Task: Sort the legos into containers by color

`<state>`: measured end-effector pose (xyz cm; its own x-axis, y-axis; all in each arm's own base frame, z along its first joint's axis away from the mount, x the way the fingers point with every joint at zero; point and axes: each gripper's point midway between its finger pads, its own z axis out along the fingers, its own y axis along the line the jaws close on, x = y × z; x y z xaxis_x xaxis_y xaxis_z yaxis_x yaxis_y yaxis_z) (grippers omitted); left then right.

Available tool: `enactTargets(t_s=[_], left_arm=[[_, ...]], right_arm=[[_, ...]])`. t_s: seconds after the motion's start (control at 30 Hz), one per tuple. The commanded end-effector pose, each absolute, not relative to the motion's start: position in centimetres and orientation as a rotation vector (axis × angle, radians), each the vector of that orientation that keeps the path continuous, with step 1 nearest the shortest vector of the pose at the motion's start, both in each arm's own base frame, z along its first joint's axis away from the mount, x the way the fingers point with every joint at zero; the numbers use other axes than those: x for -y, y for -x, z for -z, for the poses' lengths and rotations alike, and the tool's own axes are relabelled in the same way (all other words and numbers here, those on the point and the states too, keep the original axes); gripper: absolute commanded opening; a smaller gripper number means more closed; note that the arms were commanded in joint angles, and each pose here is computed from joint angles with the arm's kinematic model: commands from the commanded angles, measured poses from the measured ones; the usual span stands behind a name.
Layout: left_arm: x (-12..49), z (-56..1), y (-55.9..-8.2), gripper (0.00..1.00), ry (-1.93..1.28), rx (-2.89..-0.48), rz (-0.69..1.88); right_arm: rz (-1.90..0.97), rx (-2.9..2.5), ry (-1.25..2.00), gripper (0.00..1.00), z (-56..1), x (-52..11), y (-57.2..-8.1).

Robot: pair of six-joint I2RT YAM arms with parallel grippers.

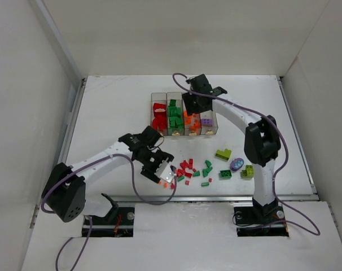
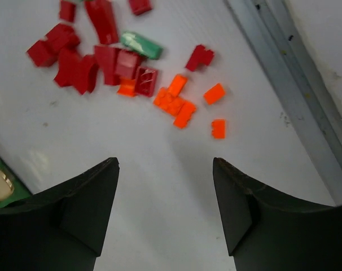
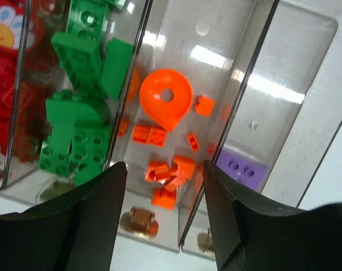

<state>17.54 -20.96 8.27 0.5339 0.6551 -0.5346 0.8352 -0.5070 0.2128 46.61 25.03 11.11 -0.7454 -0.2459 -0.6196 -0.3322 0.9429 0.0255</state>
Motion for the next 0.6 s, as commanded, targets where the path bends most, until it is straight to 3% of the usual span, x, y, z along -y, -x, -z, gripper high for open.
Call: enactTargets(t_s=[0.0,0.1,0.3,0.57], left_arm=[[20.3,-6.3,-15.0,0.64,-2.501,-1.042,0.537],[20.5,-5.7,-14.4,0.58,-2.517,-1.039,0.540],[20.6,-4.3,-13.0,0.35,-2.598,-1.041,0.610],[19.8,-2.6,-10.7,0.35,-2.643,-1.081,0.685]], right_arm=[[-0.251,-2.321,0.376,0.62,-16.5,-24.9,-46.0],[-0.249,-2.327,0.377,0.62,-16.1,-24.2,-44.7],[-0.237,-2.345,0.366,0.62,-15.0,-23.2,-43.1],[-0.233,-2.369,0.359,0.62,-13.8,-22.6,-42.0]])
